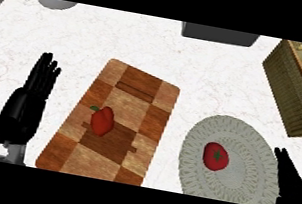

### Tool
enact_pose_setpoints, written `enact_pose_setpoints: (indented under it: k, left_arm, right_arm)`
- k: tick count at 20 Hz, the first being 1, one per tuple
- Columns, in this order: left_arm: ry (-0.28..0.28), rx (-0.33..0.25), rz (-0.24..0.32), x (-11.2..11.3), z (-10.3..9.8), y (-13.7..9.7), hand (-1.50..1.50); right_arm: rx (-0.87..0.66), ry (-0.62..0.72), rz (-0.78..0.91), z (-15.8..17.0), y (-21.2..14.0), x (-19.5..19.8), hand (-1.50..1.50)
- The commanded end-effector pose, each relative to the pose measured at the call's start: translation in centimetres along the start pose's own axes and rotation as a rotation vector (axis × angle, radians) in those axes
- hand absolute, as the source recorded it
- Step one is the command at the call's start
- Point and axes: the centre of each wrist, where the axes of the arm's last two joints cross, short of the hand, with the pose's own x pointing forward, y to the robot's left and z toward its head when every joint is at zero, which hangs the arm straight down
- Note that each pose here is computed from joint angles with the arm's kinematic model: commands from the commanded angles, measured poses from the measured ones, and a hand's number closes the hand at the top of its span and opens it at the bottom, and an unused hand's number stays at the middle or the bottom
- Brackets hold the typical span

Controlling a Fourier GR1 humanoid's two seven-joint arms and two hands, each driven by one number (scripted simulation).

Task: Pick the tomato from the placemat and place it in the basket

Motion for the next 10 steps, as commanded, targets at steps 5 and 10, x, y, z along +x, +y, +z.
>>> enact_pose_setpoints:
  k: [5,10]
  left_arm:
    - [0.019,-0.030,0.006,0.0,-0.5,-1.0,0.00]
    - [-0.012,-0.042,0.002,0.4,-0.7,-0.7,0.00]
  right_arm:
    - [0.199,0.088,0.119,3.1,-6.8,6.5,-1.50]
    - [0.211,0.155,0.144,2.6,-6.9,11.6,-1.50]
